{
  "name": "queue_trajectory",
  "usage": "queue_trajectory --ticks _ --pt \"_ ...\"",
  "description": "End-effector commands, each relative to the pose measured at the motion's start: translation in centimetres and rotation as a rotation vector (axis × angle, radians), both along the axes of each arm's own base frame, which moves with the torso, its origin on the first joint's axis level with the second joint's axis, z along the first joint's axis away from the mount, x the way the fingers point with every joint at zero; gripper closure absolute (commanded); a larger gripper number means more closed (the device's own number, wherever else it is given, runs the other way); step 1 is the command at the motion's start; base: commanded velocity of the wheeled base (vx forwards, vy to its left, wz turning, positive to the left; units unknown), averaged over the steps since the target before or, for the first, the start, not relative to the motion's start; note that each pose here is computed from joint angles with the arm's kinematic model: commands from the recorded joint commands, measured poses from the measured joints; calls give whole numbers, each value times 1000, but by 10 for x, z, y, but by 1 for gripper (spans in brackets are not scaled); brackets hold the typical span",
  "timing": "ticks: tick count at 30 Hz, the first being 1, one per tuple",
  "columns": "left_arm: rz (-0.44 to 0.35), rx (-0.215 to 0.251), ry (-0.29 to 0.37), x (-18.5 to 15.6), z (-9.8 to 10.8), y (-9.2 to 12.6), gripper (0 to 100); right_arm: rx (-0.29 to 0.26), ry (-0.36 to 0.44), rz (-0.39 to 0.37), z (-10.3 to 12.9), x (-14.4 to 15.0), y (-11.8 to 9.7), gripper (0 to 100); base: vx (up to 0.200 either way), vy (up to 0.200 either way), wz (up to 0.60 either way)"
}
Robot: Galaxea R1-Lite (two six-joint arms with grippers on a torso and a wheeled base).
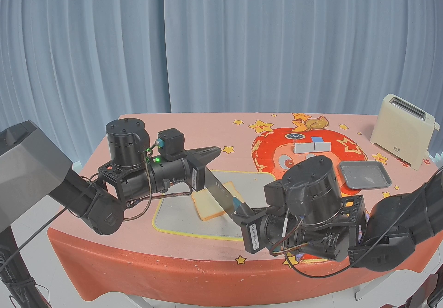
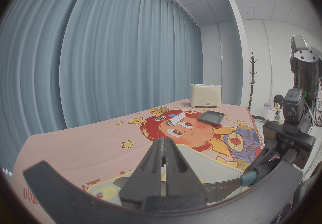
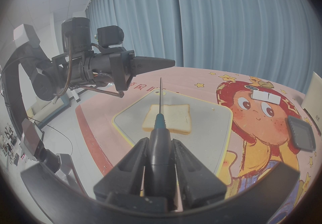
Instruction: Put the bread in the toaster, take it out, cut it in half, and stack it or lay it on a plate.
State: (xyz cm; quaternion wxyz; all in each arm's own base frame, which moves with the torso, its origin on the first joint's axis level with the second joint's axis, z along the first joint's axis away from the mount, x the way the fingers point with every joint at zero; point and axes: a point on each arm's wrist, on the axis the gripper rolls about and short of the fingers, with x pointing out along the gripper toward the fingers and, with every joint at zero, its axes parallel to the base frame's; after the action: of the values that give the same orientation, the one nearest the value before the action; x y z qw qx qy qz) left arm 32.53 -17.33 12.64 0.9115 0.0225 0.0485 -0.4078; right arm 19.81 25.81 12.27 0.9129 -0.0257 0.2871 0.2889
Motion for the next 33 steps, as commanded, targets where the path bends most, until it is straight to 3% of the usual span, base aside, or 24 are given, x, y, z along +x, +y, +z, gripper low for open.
queue_trajectory --ticks 1,33 --pt "-3 3 5 -3 -6 1 100 -6 5 -1 -2 1 0 100 0 0 0" --pt "-10 1 11 -5 -7 0 100 -11 11 -13 -6 3 1 100 0 0 0"
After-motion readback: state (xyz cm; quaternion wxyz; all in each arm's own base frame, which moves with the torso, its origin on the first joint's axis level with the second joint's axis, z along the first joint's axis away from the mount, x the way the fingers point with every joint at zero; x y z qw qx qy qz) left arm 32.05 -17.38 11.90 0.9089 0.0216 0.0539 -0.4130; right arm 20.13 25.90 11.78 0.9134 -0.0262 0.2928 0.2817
